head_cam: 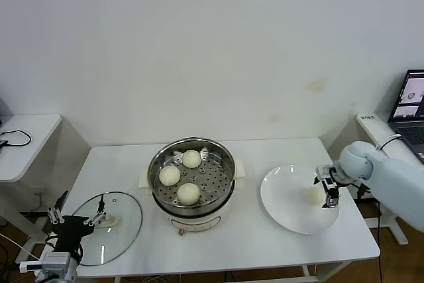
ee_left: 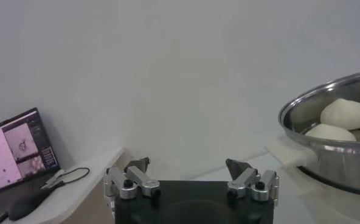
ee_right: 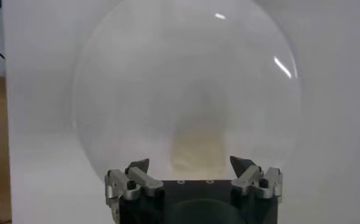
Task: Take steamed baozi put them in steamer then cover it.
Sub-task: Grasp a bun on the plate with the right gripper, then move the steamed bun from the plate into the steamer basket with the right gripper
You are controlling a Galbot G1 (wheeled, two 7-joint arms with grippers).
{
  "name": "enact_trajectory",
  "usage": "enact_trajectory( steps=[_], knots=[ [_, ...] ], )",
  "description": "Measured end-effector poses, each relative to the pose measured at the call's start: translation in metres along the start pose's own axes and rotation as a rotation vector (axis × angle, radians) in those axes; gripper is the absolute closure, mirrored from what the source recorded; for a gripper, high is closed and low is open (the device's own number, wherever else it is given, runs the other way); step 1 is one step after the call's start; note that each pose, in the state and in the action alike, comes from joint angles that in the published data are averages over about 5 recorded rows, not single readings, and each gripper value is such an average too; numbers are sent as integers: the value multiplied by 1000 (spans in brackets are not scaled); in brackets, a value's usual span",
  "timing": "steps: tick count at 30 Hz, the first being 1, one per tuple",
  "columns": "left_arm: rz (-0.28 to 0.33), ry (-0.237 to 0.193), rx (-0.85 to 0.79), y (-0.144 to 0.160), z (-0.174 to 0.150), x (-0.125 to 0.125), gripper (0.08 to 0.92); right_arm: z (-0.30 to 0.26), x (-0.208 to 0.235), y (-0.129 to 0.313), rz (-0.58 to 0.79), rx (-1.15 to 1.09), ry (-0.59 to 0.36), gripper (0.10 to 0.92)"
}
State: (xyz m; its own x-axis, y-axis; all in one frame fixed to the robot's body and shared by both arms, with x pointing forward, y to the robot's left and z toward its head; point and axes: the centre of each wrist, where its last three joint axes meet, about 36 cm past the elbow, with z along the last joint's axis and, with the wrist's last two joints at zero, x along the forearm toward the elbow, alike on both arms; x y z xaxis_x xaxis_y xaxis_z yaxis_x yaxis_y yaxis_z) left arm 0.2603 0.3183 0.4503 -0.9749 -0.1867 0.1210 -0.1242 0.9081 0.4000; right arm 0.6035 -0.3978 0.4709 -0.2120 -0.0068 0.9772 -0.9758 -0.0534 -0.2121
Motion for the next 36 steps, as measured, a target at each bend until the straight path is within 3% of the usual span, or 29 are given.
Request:
enact_trajectory(
  steps=[11, 19, 28, 36],
  knots=[
    [-3, 5, 0, 0, 1, 0, 177, -4, -28, -9, 7, -35, -4, 216],
    [-3, 7, 0, -1, 2, 1, 177, -5, -31, -13, 2, -45, -6, 344],
    [-2, 6, 2, -1, 2, 1, 177, -3, -22, -18, -8, -44, -2, 438],
    [-1, -1, 0, 0, 0, 1, 177, -6, 10, -30, 6, -36, -7, 454]
  ],
)
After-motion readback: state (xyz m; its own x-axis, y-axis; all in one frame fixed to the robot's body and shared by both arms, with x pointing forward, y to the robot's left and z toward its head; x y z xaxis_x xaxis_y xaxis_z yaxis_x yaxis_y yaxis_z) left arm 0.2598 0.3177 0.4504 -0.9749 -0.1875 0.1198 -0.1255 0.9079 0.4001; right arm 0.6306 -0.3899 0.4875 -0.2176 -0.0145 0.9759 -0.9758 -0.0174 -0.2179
